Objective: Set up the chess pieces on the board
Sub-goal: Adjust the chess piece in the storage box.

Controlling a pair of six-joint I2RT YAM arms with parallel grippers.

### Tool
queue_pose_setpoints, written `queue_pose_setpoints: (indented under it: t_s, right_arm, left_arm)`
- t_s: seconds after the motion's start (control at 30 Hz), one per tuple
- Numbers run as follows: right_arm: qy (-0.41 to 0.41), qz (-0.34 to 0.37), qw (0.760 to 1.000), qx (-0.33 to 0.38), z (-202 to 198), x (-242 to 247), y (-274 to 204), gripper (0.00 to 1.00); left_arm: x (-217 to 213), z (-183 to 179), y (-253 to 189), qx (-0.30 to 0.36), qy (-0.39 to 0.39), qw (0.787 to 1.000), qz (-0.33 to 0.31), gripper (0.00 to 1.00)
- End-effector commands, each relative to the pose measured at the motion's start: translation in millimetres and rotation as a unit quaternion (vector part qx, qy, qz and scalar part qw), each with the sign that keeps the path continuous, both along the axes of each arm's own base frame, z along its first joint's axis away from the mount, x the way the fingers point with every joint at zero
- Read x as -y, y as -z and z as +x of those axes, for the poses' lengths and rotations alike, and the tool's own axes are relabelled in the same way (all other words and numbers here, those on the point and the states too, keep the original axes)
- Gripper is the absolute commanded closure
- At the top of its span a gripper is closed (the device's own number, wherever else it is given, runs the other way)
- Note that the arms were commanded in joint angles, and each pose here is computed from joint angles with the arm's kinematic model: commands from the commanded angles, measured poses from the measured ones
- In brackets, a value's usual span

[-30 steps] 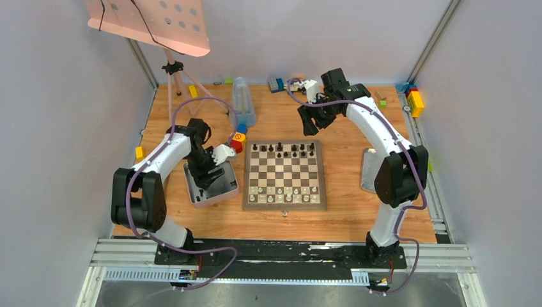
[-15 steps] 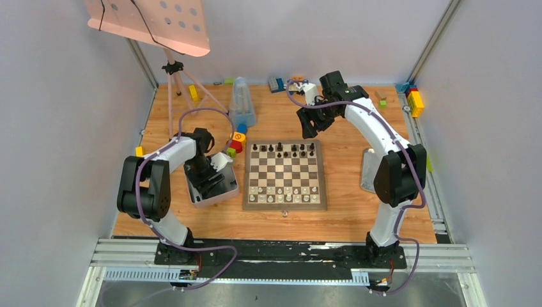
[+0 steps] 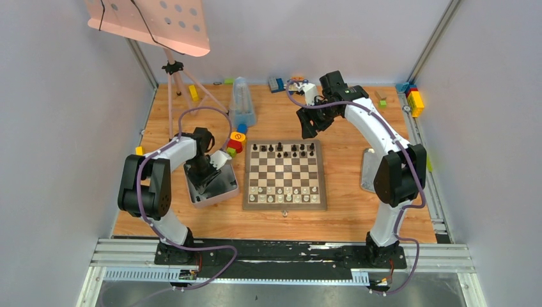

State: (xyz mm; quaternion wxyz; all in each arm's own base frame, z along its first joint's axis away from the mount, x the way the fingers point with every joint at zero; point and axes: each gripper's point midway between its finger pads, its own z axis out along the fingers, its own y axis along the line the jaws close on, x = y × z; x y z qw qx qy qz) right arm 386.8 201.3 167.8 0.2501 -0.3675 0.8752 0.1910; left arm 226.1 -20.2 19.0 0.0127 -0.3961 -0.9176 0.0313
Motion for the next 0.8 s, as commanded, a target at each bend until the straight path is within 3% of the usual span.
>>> queue_pose_setpoints:
  t_s: [0.0, 0.27, 0.77]
  right_arm:
    - [-0.012, 0.010, 1.000, 0.013, 6, -5, -3, 0.41]
    - [-0.014, 0.012, 1.000, 0.015, 6, -6, -4, 0.41]
    - [-0.014, 0.012, 1.000, 0.006, 3, -6, 0, 0.41]
  left_arm:
    - [10, 22, -2, 0.046, -0.018, 0.999, -0.025, 0.68]
    - [39, 59, -27, 0.103, -0.007, 0.989, -0.103, 0.83]
    - [60, 87, -15, 0.104, 0.019, 0.987, -0.121, 0.78]
